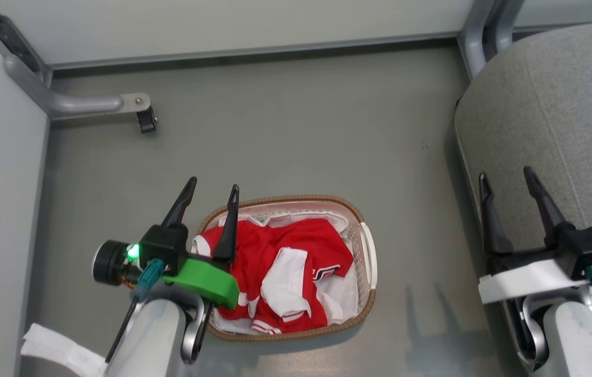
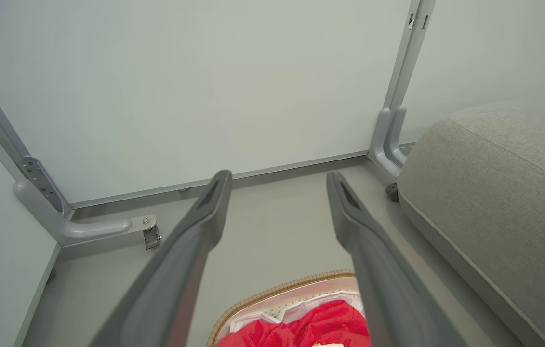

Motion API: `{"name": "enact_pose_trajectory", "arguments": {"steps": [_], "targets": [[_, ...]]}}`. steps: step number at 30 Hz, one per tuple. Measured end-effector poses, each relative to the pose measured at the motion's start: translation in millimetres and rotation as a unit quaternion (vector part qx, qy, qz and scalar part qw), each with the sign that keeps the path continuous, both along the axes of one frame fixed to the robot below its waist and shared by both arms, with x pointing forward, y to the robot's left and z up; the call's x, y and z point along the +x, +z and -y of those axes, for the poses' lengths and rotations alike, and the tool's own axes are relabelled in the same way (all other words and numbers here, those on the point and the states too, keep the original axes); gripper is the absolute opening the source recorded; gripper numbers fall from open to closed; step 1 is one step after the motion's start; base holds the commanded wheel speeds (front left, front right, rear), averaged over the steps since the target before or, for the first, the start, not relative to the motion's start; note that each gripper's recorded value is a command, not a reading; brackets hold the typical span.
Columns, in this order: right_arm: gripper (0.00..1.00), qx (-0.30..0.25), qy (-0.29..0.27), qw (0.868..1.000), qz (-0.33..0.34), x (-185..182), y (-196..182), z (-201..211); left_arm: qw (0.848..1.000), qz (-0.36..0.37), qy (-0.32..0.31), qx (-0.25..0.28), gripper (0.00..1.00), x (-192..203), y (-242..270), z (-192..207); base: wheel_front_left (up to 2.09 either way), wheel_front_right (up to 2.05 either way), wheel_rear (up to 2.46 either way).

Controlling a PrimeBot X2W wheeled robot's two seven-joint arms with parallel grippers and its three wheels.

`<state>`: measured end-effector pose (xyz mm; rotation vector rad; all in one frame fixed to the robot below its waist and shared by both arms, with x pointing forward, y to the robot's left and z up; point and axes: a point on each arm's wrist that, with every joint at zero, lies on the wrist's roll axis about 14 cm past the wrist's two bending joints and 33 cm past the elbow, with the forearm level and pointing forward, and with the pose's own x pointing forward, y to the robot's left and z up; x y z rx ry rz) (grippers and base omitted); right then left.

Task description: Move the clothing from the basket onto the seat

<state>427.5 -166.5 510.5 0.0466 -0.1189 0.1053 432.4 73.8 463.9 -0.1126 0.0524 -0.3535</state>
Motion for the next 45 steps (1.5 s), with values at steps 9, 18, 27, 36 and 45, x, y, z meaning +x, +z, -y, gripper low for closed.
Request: {"name": "enact_pose_trajectory", "arguments": {"steps": [9, 18, 27, 36, 45], "targets": [[1.00, 0.000, -0.031, 0.999, 0.025, 49, 0, 23, 0.991, -0.071, -0.099, 0.058, 1.00, 42, -73, 47, 0.00, 0.00, 0.00], [1.00, 0.004, -0.065, 0.998, 0.000, 72, -35, 51, 0.942, -0.194, -0.229, 0.148, 1.00, 24, -192, 88, 0.00, 0.00, 0.00], [1.00, 0.001, -0.085, 0.995, -0.043, 74, -74, 71, 0.883, -0.275, -0.325, 0.199, 1.00, -7, -274, 115, 0.00, 0.00, 0.00], [1.00, -0.002, -0.098, 0.993, -0.071, 69, -93, 84, 0.840, -0.326, -0.359, 0.243, 1.00, -10, -324, 126, 0.00, 0.00, 0.00], [1.00, -0.012, -0.115, 0.989, -0.088, 63, -102, 98, 0.813, -0.364, -0.369, 0.265, 0.33, -22, -350, 137, 0.00, 0.00, 0.00]]}}
